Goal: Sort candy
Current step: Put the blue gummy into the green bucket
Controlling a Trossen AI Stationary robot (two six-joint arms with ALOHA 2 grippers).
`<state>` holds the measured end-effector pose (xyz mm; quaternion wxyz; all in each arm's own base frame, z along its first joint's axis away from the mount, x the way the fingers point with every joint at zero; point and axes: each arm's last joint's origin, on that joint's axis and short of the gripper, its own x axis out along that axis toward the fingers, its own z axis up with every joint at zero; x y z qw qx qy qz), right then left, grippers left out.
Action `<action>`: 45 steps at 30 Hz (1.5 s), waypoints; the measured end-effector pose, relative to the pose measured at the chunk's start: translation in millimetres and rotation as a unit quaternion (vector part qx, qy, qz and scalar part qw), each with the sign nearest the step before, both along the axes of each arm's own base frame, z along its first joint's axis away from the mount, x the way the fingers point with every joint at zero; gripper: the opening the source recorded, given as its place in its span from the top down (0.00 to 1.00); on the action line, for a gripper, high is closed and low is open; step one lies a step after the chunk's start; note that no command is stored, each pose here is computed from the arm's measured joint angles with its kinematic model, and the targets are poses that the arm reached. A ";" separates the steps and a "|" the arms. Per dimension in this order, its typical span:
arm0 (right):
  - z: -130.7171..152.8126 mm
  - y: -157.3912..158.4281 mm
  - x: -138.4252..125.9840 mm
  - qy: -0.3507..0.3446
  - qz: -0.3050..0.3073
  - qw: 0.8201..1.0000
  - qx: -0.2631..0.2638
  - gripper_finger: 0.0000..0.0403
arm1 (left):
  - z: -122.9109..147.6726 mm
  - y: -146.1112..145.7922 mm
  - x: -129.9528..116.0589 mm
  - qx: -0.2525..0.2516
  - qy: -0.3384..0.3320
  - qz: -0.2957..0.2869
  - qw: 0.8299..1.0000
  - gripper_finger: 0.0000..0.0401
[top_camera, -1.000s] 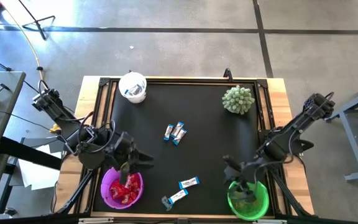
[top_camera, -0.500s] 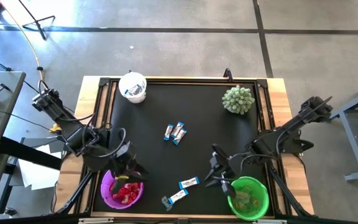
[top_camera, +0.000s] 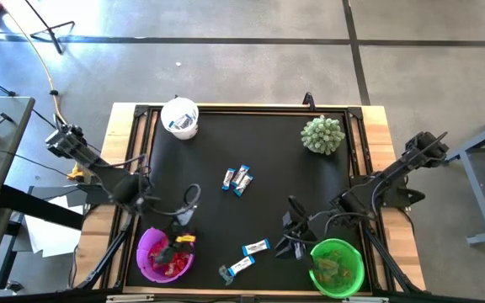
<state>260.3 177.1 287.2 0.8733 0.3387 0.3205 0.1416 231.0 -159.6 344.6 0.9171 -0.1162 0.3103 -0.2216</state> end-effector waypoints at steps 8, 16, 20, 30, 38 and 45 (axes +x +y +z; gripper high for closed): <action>8.3 17.4 -11.5 0.020 0.014 0.999 0.032 0.70 | -46.1 -18.2 28.8 0.026 0.090 -0.024 0.995 0.60; 23.5 25.0 -20.2 0.052 0.067 0.996 0.018 0.70 | -91.0 -32.0 50.4 0.050 0.160 -0.039 0.985 0.60; 28.9 25.8 -25.6 0.085 0.090 0.992 0.008 0.70 | -116.9 -39.4 59.9 0.061 0.193 -0.050 0.978 0.60; 26.7 29.1 -41.5 0.153 0.122 0.980 -0.029 0.70 | -158.5 -50.9 76.0 0.079 0.215 -0.053 0.972 0.60; 23.7 30.6 -47.1 0.170 0.128 0.976 -0.043 0.70 | -170.8 -55.8 82.5 0.096 0.190 -0.081 0.974 0.60; 23.5 30.5 -47.2 0.166 0.133 0.976 -0.049 0.70 | -164.1 -61.4 88.7 0.099 0.120 -0.104 0.982 0.60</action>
